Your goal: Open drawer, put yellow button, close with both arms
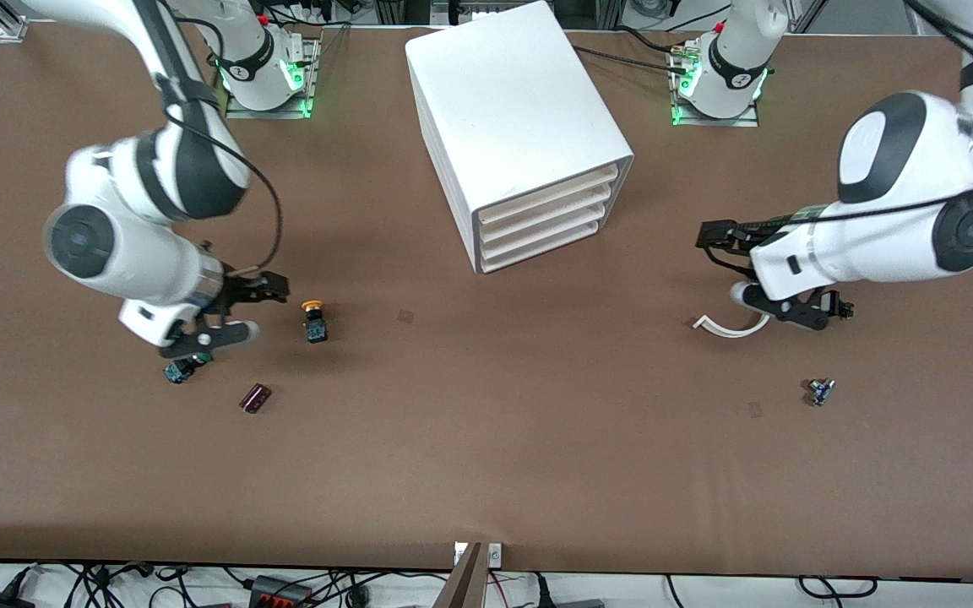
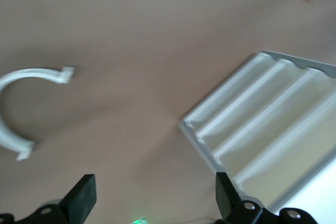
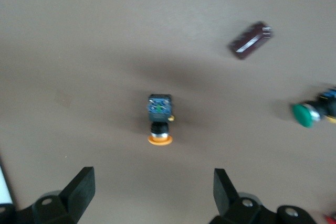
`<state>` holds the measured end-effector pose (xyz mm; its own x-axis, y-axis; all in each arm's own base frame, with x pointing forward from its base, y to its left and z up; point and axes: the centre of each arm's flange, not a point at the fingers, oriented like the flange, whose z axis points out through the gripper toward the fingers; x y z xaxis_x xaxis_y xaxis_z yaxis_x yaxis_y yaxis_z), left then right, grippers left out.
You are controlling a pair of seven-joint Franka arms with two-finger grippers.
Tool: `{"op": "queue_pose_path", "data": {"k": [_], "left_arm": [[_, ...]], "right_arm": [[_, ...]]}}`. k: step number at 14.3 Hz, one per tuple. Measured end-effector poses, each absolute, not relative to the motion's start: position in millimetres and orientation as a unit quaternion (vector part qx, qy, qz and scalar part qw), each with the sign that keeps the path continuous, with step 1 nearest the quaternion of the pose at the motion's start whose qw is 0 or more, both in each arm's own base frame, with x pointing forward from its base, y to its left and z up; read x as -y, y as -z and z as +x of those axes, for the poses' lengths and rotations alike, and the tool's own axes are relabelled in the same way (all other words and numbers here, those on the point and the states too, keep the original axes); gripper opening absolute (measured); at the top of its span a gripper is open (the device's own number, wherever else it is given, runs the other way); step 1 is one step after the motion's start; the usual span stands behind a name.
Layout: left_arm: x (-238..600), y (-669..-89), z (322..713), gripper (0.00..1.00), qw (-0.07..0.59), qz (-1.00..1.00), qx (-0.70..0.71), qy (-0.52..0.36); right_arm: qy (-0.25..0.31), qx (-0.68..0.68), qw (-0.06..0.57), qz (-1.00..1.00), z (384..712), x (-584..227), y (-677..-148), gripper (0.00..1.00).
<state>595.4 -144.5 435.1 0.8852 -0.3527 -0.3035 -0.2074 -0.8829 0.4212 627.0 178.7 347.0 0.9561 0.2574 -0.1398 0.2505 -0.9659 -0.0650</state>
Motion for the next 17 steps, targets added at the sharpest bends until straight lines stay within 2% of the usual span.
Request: {"op": "queue_pose_path", "data": {"k": [5,6,7,8,10,11,12,13,17], "left_arm": [[175,-358,581,1.0,0.404,0.865,0.196,0.224],[180,-343,575,0.95,0.44,0.845,0.207,0.221],[184,-330,567,0.95,0.467,0.829,0.22,0.217],[188,-319,559,0.89,0.488,0.815,0.228,0.215],[198,-302,543,0.65,0.526,0.79,0.235,0.21],[201,-294,535,0.57,0.542,0.779,0.239,0.206],[202,-286,528,0.57,0.555,0.77,0.24,0.204],[202,-279,522,0.52,0.564,0.763,0.239,0.203],[208,-260,502,0.52,0.595,0.743,0.228,0.203]], "right_arm": [[-0.097,0.142,0.013,-0.985,627,-204,-255,1.0],[-0.101,0.141,0.011,-0.985,628,-203,-245,1.0],[-0.105,0.14,0.01,-0.985,628,-201,-236,1.0],[-0.109,0.138,0.008,-0.984,627,-199,-228,1.0],[-0.116,0.137,0.007,-0.984,626,-198,-212,1.0],[-0.121,0.137,0.006,-0.983,625,-198,-205,1.0],[-0.126,0.137,0.005,-0.982,623,-198,-197,1.0],[-0.131,0.138,0.004,-0.982,622,-198,-190,1.0],[-0.14,0.137,0.002,-0.981,619,-197,-178,1.0]]}}
